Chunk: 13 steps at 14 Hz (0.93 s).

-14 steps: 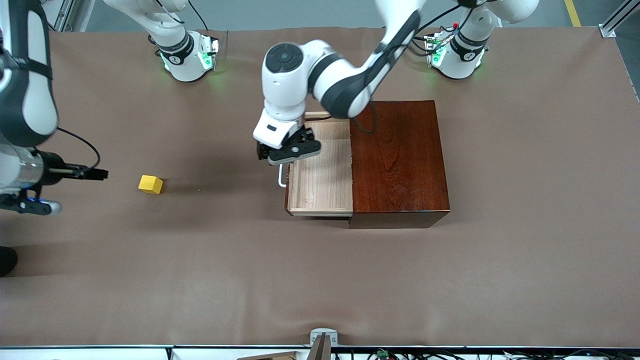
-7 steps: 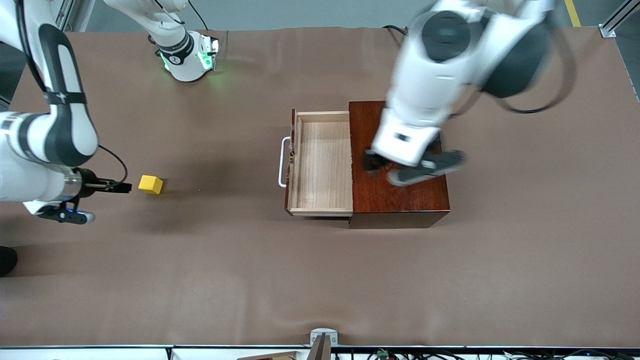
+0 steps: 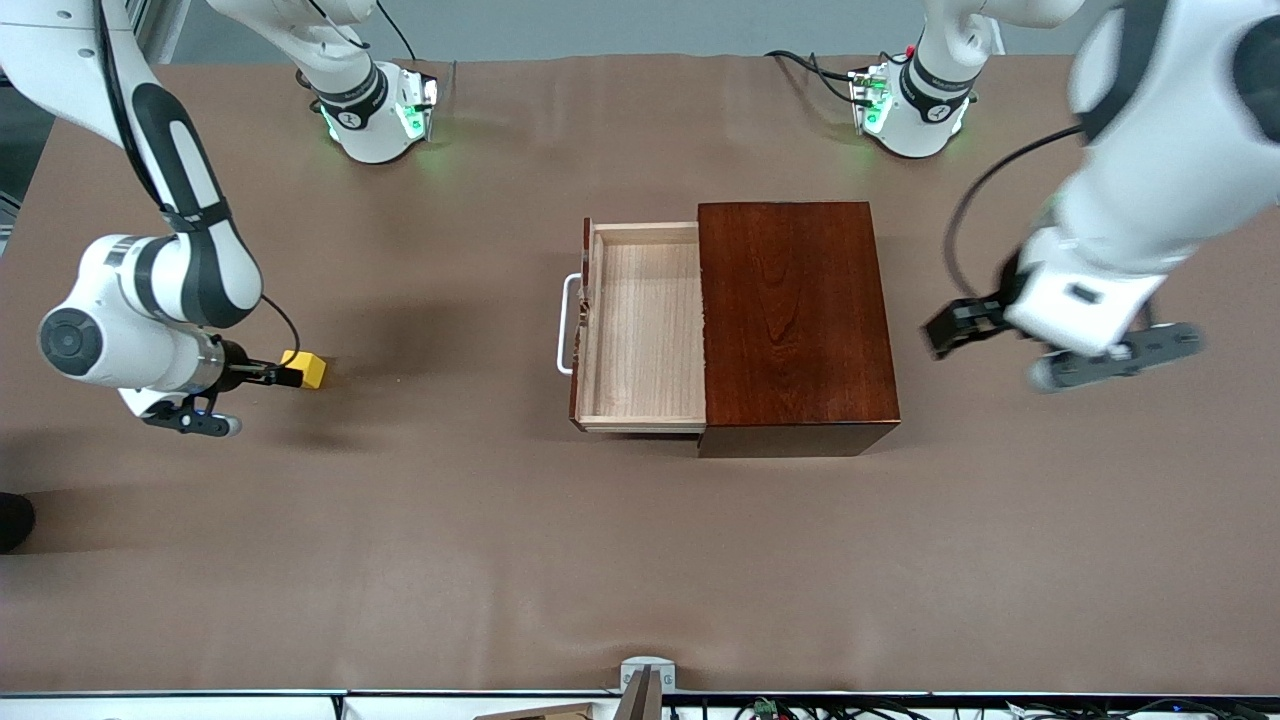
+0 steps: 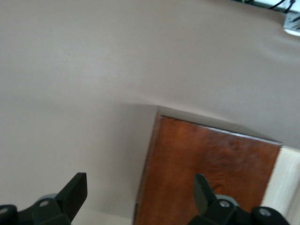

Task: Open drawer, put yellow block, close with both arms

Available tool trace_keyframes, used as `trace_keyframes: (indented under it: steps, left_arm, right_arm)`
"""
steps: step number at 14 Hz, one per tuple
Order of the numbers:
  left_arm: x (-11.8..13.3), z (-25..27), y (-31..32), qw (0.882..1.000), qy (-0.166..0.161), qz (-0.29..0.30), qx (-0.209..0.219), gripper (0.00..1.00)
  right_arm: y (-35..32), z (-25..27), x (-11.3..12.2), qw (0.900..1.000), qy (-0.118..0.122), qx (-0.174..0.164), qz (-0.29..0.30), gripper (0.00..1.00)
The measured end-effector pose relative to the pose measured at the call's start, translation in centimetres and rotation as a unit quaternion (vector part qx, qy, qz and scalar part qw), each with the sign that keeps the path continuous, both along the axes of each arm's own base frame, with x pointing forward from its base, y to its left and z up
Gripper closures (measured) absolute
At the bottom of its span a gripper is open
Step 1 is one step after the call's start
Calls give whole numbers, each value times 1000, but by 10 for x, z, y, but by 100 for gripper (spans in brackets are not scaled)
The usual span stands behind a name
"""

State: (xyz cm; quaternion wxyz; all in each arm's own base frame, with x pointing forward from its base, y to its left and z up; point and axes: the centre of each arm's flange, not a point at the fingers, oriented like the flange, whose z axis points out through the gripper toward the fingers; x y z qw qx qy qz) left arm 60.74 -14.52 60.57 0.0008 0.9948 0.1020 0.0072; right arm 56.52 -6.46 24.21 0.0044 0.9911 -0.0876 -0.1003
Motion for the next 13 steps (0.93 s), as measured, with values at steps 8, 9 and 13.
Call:
trace_keyframes:
  steps: [8,9,13]
  left_arm:
    - [-45,25,98,997,24,-73,-15,0]
    - [-51,26,95,997,25,-76,-15,0]
    - [-64,27,90,996,26,-81,-14,0]
  right_arm:
    - [1,-37,-28,999,-25,4,34,26]
    - [1,-38,-29,999,-24,4,36,36]
    - [0,-38,-29,998,-23,8,55,45]
